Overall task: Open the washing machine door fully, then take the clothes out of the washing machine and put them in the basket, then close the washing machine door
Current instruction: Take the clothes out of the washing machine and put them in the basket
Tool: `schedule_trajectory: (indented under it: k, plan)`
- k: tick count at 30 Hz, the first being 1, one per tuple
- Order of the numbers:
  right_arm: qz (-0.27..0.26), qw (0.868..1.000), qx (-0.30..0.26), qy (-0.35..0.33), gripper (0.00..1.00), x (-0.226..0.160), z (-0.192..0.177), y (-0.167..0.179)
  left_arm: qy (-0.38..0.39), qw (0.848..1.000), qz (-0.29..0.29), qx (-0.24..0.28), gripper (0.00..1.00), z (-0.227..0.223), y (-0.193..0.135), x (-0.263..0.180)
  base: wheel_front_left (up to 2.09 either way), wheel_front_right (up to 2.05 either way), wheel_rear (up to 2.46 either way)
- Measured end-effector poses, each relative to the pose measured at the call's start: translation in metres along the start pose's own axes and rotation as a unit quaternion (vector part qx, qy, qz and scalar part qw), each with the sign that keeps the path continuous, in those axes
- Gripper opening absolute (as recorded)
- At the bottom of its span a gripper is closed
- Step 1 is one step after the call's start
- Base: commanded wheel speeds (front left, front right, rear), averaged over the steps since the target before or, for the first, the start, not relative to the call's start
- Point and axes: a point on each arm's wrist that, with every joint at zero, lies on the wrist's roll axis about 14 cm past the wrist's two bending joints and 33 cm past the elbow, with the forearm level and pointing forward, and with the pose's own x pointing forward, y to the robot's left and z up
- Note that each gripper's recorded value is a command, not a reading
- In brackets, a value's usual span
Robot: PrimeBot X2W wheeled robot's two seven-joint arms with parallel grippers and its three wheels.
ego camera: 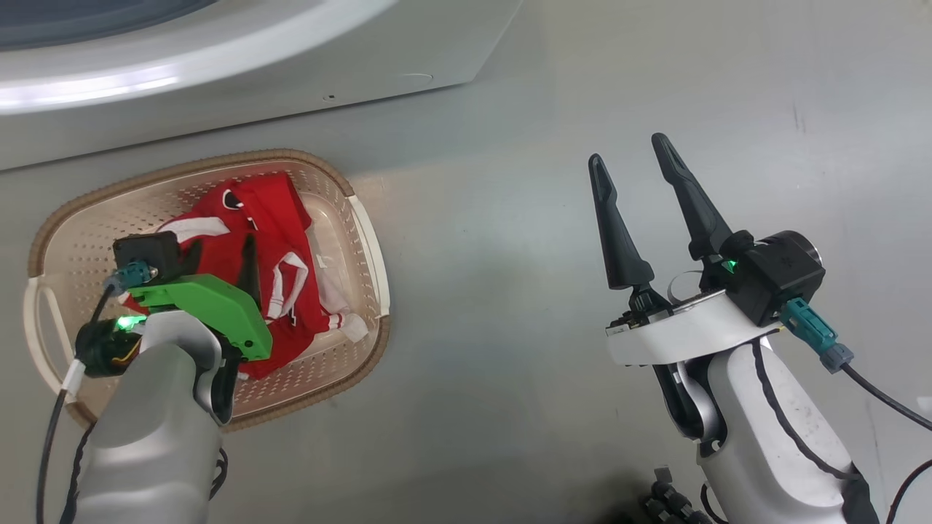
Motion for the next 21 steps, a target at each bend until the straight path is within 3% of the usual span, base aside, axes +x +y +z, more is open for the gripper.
schedule_trajectory:
  k: [13,21]
  plan:
    - [0.005,1.0,-0.004,-0.029,1.0,-0.005,0.027,0.007,-0.137,0.99,-0.022,0.007,1.0,0.071,-0.018,-0.032,0.0,0.0,0.0]
    - [0.012,0.999,-0.005,-0.04,1.0,-0.018,0.038,0.017,-0.22,0.975,-0.041,0.012,1.0,0.12,-0.033,-0.069,0.0,0.0,0.0]
